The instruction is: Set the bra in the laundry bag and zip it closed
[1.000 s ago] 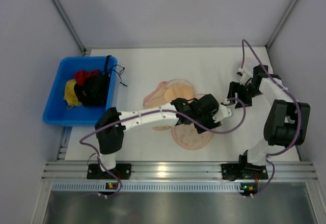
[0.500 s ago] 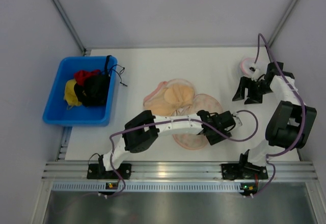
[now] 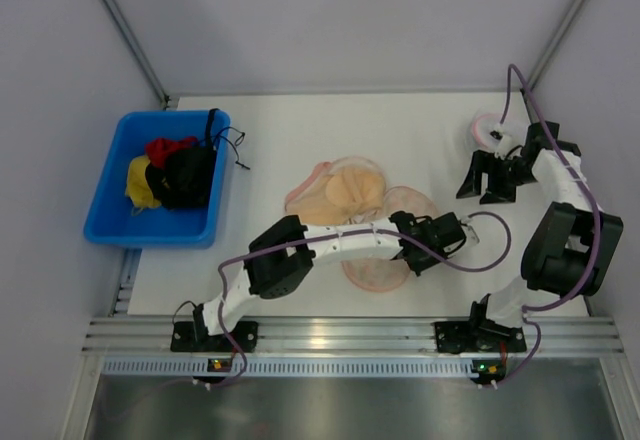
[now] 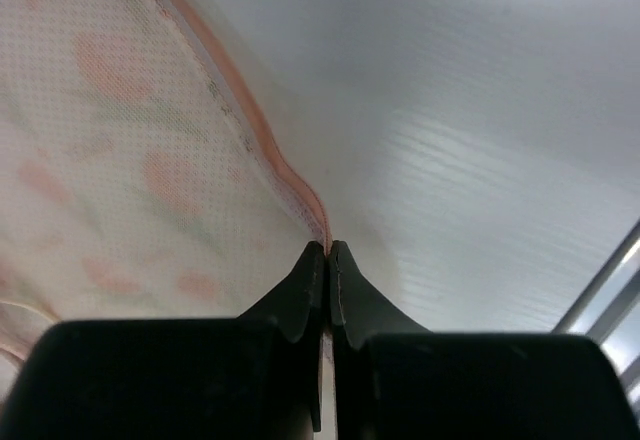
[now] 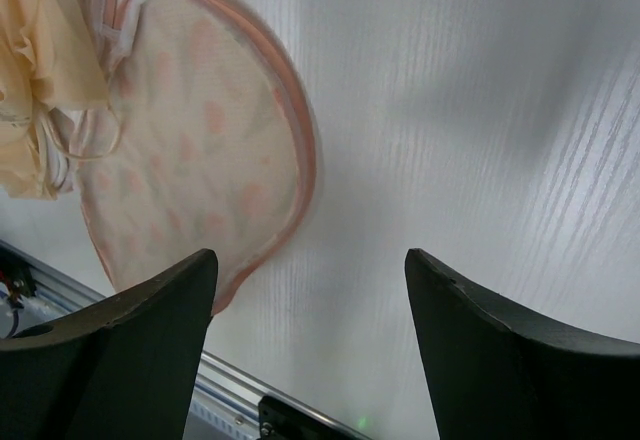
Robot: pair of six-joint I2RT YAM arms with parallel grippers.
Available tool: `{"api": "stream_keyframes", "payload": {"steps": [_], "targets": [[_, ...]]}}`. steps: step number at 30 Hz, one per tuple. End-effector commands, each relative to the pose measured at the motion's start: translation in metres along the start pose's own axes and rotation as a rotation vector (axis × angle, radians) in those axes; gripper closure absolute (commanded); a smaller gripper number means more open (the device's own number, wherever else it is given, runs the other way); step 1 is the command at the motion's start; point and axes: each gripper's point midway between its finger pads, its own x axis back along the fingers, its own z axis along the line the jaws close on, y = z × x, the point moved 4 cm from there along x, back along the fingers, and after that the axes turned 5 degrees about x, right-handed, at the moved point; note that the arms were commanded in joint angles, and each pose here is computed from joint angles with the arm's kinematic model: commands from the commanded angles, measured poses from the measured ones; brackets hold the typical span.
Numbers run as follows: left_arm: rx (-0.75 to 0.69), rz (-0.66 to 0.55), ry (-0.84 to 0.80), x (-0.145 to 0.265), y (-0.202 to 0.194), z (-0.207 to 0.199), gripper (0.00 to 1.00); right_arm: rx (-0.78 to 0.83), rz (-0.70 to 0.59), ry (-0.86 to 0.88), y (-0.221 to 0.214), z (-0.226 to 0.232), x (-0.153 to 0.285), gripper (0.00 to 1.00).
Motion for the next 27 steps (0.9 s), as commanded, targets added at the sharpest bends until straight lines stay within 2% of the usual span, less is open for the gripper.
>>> {"api": "stream_keyframes", "payload": {"steps": [1, 5, 10, 11, 14, 20, 24, 27], "targets": [[0.015, -0.202, -0.12, 0.069, 0.058, -0.008, 1.0, 0.029, -0.052, 0.017, 0.007, 0.006, 0.014, 0.23], [0.06, -0.327, -0.193, 0.118, 0.09, 0.004, 1.0, 0.046, -0.066, 0.014, 0.013, 0.007, 0.018, 0.23], [0.19, -0.393, -0.236, 0.152, 0.103, 0.043, 1.0, 0.073, -0.069, 0.016, 0.017, 0.008, 0.023, 0.21], [0.221, -0.411, -0.241, 0.16, 0.104, 0.061, 1.0, 0.084, -0.071, 0.023, 0.018, 0.009, 0.024, 0.14], [0.294, -0.442, -0.213, 0.177, 0.1, 0.101, 1.0, 0.096, -0.072, 0.054, 0.018, 0.012, 0.024, 0.07], [0.41, -0.394, -0.184, 0.172, 0.059, 0.169, 1.0, 0.098, -0.057, 0.109, 0.017, 0.017, 0.021, 0.07], [0.486, -0.307, -0.204, 0.148, 0.015, 0.186, 1.0, 0.102, -0.043, 0.12, 0.014, 0.02, 0.017, 0.08], [0.54, -0.302, -0.187, 0.136, -0.003, 0.2, 1.0, 0.101, -0.035, 0.122, 0.012, 0.021, 0.016, 0.07]]}}
